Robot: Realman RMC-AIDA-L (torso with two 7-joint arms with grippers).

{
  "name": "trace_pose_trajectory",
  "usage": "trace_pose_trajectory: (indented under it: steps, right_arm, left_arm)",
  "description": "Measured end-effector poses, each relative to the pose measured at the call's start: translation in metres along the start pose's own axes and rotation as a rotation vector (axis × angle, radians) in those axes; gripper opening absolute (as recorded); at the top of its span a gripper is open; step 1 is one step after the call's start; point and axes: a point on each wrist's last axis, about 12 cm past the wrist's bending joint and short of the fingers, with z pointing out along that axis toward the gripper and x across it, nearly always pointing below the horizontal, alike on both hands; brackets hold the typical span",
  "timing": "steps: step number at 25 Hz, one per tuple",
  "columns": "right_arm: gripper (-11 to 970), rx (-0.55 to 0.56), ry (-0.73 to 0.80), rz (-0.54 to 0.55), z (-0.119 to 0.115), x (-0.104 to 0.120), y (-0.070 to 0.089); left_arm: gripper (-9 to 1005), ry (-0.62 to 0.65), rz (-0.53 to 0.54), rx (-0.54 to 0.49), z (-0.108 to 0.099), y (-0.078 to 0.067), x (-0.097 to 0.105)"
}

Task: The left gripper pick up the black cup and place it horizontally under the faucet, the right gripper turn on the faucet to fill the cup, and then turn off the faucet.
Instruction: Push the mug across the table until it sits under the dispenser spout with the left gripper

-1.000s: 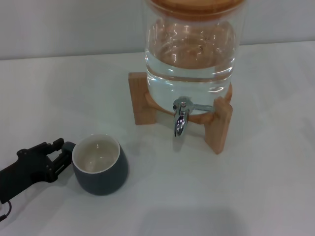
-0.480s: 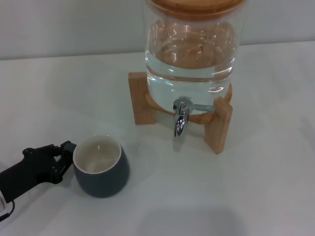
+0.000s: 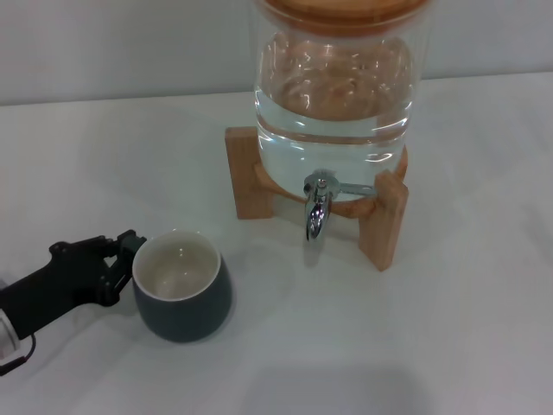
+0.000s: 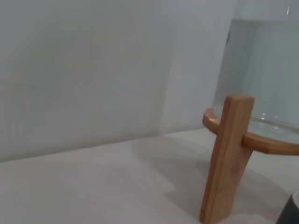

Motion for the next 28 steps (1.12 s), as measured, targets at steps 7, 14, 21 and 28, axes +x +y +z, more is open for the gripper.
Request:
trace_pose_trajectory:
  steps: [7,14,21,28]
  right_arm:
    - [826,-0.028,-0.012,0.006,0.010,0.001,0.004]
    - [826,-0.050,-0.028,0.009,0.012,0.000,0.007]
    - [826,-0.063,-0.039,0.009,0.012,-0.002,0.009]
    - [826,-0.065,-0.038,0.009,0.012,-0.002,0.009]
  left_arm:
    - [141,-0.005,0.028,0.055,0.022,-0.002,-0.014]
    - [140,0.102,0.055,0.135,0.052,-0.013,-0.018]
    - [139,0.113,0.061,0.156,0.069,-0.017,-0.026]
    - [139,0.134,0.083,0.179,0.088,-0.024,-0.031]
